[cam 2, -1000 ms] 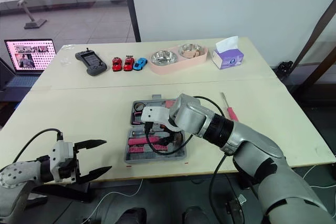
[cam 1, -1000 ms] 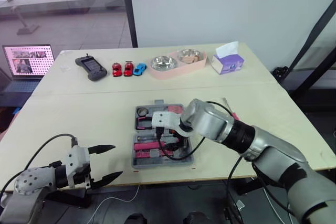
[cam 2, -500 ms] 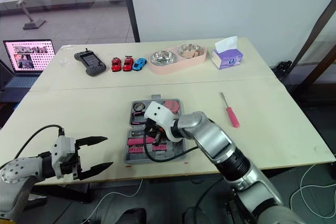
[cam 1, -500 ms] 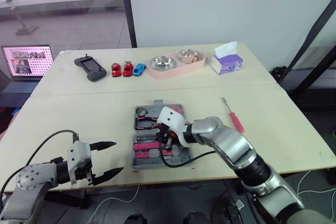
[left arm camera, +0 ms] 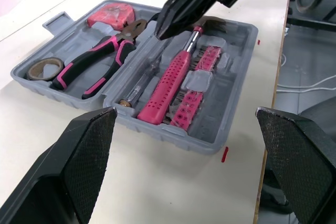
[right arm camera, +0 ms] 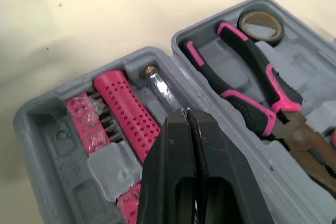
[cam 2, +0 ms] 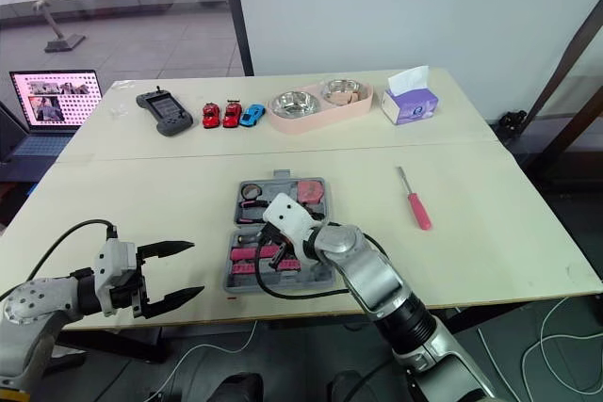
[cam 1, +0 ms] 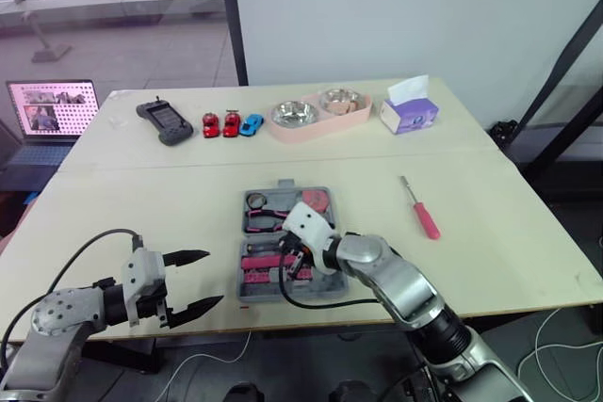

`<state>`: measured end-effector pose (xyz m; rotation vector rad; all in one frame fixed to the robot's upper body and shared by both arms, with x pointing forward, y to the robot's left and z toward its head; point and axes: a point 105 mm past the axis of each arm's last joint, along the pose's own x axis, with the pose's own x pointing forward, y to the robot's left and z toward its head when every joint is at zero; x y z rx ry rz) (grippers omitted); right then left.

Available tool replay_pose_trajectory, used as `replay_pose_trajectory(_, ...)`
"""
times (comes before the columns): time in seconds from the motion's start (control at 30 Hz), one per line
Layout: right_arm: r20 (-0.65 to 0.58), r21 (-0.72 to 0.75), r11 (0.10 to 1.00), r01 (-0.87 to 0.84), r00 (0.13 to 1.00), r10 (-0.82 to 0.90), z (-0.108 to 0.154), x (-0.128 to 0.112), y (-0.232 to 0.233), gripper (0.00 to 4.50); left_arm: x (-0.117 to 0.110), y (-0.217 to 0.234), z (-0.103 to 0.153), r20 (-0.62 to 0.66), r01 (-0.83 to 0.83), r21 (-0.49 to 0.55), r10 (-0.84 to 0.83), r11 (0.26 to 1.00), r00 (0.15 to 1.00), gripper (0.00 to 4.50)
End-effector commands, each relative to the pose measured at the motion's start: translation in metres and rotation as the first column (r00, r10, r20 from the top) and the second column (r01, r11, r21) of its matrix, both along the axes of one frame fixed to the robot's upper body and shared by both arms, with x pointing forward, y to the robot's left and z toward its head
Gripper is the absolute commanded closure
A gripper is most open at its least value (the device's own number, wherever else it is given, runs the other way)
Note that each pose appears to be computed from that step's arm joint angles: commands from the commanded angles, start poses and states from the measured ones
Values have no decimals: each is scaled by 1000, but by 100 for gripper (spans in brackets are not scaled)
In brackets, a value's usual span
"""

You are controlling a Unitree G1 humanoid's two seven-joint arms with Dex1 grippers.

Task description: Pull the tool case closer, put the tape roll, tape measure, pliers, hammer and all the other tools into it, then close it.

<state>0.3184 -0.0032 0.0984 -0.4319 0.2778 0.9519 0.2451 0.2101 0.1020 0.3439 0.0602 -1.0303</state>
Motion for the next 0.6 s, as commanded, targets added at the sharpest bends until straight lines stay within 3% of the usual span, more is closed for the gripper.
replay_pose_trajectory(0.03, 43, 24, 999, -26, 999, 25, 10, -2, 7, 442, -1, 0, 9, 31, 7, 0, -7, 1000, 999, 0)
replay_pose_trajectory(0.17, 44, 24, 999, -26, 999, 25, 10, -2, 7, 442, -1, 0, 9, 31, 7, 0, -7, 1000, 999, 0)
replay_pose_trajectory(0.23, -85, -26, 999, 29, 996, -31, -47, -16, -8, 442, -1, 2, 11, 31, 8, 9, -8, 1000, 999, 0)
replay_pose_trajectory(0.3, -159, -74, 996, 51, 985, -62, -82, -30, -17, 442, -2, 3, 12, 31, 9, 14, -9, 1000, 999, 0)
replay_pose_trajectory(0.4, -173, -96, 994, 48, 983, -64, -95, -36, -20, 442, -1, 3, 13, 32, 9, 16, -9, 1000, 999, 0)
replay_pose_trajectory(0.6, -173, -65, 996, 58, 983, -68, -92, -37, -18, 442, -1, 4, 14, 33, 6, 18, -7, 1000, 999, 0)
